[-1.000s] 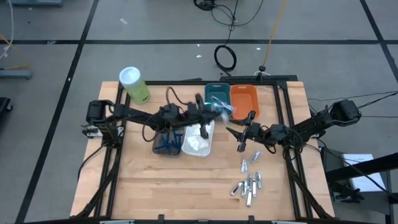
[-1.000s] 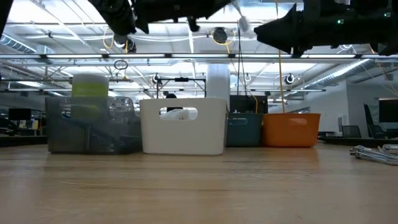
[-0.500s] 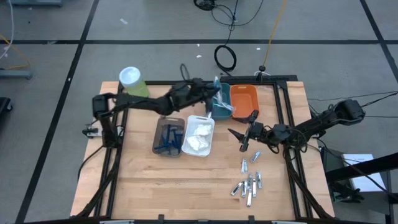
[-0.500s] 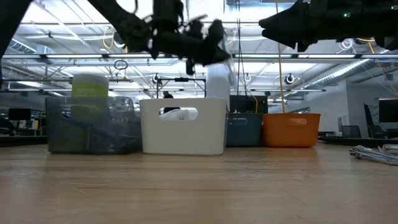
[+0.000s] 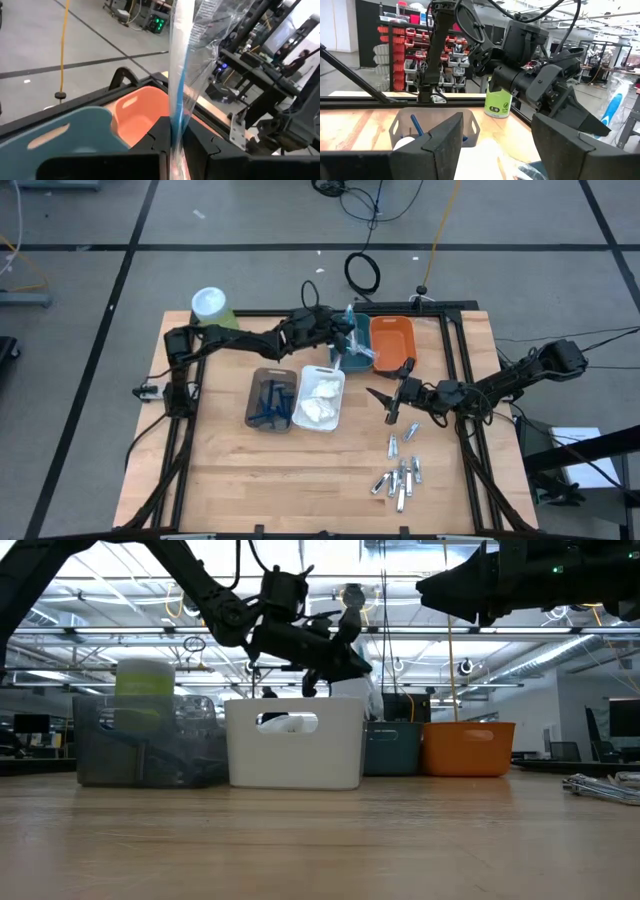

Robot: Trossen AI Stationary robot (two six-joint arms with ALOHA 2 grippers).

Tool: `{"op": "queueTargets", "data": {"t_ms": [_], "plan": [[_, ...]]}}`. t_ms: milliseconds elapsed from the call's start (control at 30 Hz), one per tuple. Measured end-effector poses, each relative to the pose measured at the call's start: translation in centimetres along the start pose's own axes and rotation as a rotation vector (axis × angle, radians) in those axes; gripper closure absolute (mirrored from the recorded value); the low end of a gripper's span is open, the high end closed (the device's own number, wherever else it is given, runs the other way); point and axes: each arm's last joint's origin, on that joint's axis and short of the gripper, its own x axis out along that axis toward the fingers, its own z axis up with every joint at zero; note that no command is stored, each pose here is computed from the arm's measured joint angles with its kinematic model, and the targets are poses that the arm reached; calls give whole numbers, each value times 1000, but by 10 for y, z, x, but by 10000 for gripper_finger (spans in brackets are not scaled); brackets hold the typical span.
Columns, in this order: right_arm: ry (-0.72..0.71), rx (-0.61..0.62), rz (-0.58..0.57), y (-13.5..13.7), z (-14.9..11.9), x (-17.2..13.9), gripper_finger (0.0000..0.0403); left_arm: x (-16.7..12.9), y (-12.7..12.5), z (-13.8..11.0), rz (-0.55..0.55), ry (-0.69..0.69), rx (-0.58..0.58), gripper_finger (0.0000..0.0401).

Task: Pick & Place Travel size toiletries
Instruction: Put the blue toothbrush into the green bin

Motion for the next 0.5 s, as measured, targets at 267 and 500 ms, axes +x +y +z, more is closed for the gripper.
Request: {"op": "queueTargets", "data": {"t_ms": [267,500], "plan": [[1,8,0,0,0,0,178,0,8,-1,-4,58,-41,283],[1,10,0,0,0,0,176,-1,10,-1,25,56,-37,161]]}}
